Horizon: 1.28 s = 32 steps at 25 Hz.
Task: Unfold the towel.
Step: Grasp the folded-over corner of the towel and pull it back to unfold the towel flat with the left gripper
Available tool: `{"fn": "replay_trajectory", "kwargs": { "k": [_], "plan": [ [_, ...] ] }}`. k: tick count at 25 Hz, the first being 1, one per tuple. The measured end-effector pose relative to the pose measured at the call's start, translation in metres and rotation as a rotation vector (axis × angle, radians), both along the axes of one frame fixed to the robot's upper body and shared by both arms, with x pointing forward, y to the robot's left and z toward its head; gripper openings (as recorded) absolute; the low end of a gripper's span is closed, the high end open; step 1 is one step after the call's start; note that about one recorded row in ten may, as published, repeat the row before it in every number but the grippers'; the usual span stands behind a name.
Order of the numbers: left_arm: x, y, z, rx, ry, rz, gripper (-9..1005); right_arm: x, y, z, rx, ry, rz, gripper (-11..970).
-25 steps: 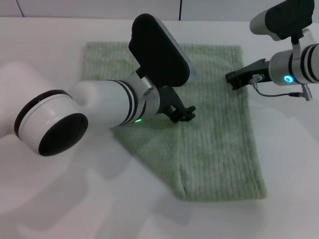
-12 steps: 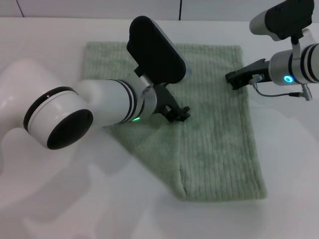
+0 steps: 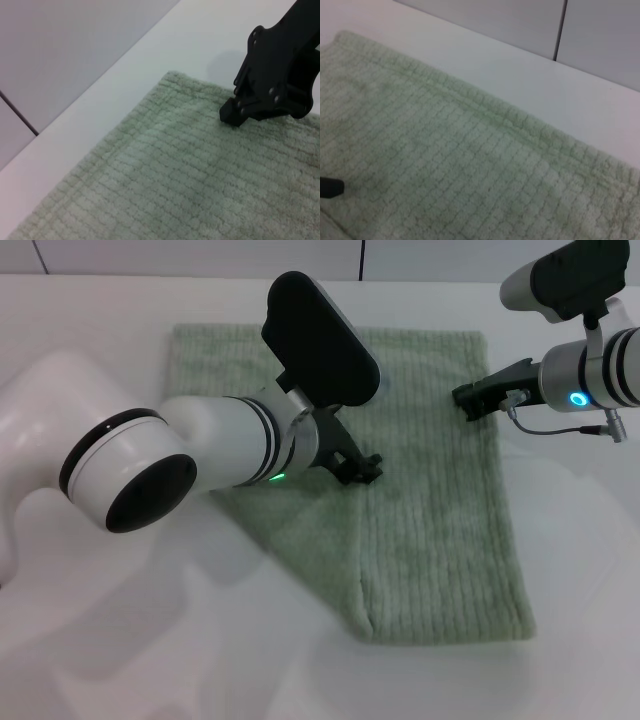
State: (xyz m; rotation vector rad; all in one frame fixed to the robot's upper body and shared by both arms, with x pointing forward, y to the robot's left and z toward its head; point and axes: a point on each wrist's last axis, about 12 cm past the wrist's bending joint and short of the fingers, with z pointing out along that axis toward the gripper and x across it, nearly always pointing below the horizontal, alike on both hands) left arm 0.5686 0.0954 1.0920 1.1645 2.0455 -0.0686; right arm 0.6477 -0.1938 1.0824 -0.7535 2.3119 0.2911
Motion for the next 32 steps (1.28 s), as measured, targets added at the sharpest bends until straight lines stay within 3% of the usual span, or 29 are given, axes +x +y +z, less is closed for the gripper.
{"fn": "replay_trajectory", "kwargs": {
  "k": [32],
  "plan": [
    [0.0083,-0.0053,-0.0069,0.035,0.019,-0.017,793,0.0004,0.0017,0.001,-0.003,-0.004,0.007,-1]
  ]
}}
